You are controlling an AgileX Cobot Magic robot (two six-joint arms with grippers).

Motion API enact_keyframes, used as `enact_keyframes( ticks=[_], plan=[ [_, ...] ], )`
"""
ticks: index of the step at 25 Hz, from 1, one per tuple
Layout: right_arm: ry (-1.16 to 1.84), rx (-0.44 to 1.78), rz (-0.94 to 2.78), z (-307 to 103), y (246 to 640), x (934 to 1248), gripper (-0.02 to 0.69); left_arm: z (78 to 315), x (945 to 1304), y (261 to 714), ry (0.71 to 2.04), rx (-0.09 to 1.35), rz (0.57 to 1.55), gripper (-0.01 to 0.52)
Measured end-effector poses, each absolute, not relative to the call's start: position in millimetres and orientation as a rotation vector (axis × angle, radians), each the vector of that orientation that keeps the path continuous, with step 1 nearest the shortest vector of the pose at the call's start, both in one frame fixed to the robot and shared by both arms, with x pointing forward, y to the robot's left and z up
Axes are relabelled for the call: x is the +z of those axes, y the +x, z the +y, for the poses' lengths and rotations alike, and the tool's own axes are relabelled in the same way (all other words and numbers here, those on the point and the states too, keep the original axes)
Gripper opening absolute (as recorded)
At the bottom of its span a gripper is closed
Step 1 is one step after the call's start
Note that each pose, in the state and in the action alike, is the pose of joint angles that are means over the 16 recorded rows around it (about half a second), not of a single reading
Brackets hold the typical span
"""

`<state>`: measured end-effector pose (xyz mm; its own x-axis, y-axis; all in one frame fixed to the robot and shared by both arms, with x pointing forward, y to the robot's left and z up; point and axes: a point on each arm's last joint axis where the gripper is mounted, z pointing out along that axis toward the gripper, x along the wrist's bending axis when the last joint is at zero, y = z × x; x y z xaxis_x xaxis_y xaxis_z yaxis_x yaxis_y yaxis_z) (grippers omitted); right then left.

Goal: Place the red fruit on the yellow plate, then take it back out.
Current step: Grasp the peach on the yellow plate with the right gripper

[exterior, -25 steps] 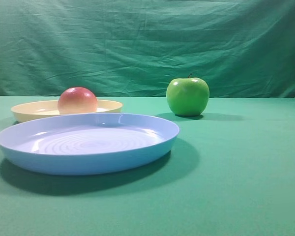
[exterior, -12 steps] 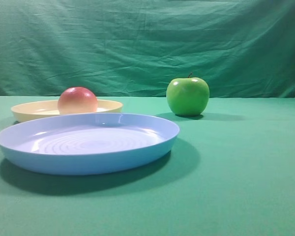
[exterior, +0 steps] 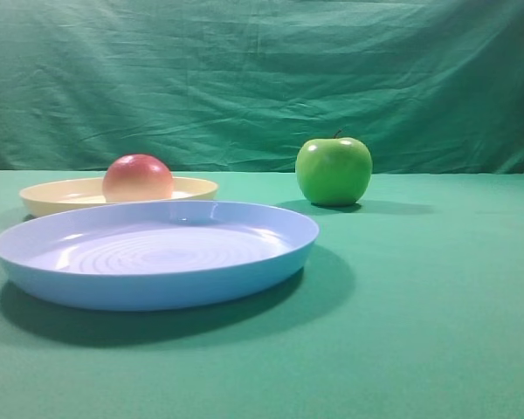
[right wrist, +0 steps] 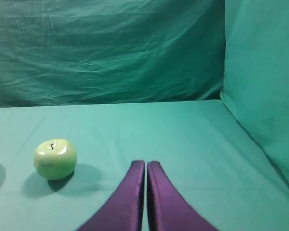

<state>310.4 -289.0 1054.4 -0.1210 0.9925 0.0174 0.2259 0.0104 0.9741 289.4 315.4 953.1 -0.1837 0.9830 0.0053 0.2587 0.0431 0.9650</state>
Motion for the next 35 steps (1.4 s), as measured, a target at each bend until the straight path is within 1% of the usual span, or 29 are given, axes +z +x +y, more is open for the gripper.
enact_keyframes(
  ticks=[5, 10, 22, 27, 35],
  plan=[
    [1.352, 1.175, 1.585, -281.4, 329.7, 1073.0, 0.0, 315.4, 953.1, 289.4, 1.295, 1.193, 1.553, 0.0],
    [1.387, 1.146, 1.741, -267.7, 356.1, 1080.1, 0.0, 315.4, 953.1, 289.4, 1.295, 1.193, 1.553, 0.0],
    [1.494, 1.023, 2.029, -229.2, 423.0, 1071.1, 0.0, 315.4, 953.1, 289.4, 1.295, 1.193, 1.553, 0.0],
    [1.554, 1.017, 2.057, -221.5, 436.5, 1067.3, 0.0, 315.4, 953.1, 289.4, 1.295, 1.193, 1.553, 0.0],
    [1.593, 1.075, 2.047, -215.7, 443.7, 1070.6, 0.0, 315.4, 953.1, 289.4, 1.295, 1.193, 1.553, 0.0]
  ],
)
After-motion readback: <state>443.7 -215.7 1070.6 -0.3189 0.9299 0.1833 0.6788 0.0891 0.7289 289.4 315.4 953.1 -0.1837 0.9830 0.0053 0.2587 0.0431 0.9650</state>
